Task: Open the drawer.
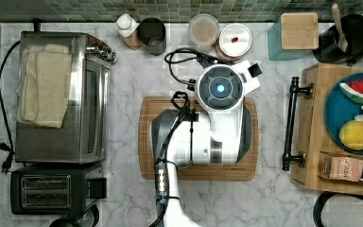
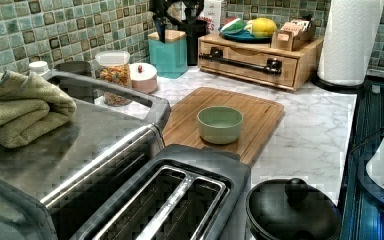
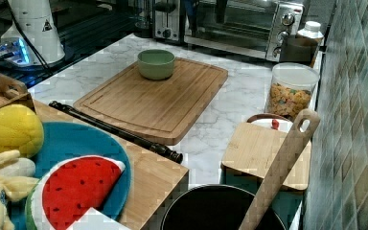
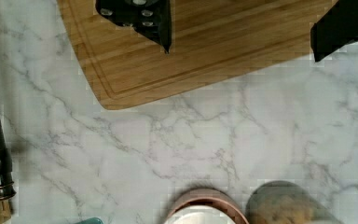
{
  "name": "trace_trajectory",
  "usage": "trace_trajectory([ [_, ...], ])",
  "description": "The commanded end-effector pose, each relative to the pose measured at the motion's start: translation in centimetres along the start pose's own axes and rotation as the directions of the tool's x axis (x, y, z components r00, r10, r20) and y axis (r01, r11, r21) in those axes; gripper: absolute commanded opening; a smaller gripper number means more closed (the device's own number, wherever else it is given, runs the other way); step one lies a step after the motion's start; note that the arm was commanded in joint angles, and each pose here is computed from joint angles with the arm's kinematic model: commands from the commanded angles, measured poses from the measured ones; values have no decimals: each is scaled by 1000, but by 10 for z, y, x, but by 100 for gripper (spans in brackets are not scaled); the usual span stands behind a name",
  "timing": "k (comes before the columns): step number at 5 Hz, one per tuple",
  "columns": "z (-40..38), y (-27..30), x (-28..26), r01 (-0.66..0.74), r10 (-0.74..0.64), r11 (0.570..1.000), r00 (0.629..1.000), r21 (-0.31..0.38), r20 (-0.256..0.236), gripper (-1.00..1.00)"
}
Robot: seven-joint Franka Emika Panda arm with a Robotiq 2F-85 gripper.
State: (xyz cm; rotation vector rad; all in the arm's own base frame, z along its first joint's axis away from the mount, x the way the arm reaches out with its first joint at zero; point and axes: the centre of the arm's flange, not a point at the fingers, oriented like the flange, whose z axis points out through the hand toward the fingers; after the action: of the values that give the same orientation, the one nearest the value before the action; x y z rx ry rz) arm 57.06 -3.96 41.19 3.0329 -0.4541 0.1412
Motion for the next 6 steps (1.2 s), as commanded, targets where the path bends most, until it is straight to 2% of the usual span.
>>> trace_trajectory([
  [1, 24, 115, 11, 121, -120, 992, 992, -47, 23, 100],
  [2, 45, 139, 19, 168, -170, 985, 984, -48, -46, 100],
  [3, 61, 155, 34, 197, -201, 977, 979, -78, -43, 100],
  [4, 77, 170, 40, 199, -201, 976, 979, -92, -20, 100],
  [5, 85, 189, 42, 199, -204, 974, 979, -111, -31, 100],
  [6, 84, 205, 52, 221, -222, 964, 975, -150, 13, 100],
])
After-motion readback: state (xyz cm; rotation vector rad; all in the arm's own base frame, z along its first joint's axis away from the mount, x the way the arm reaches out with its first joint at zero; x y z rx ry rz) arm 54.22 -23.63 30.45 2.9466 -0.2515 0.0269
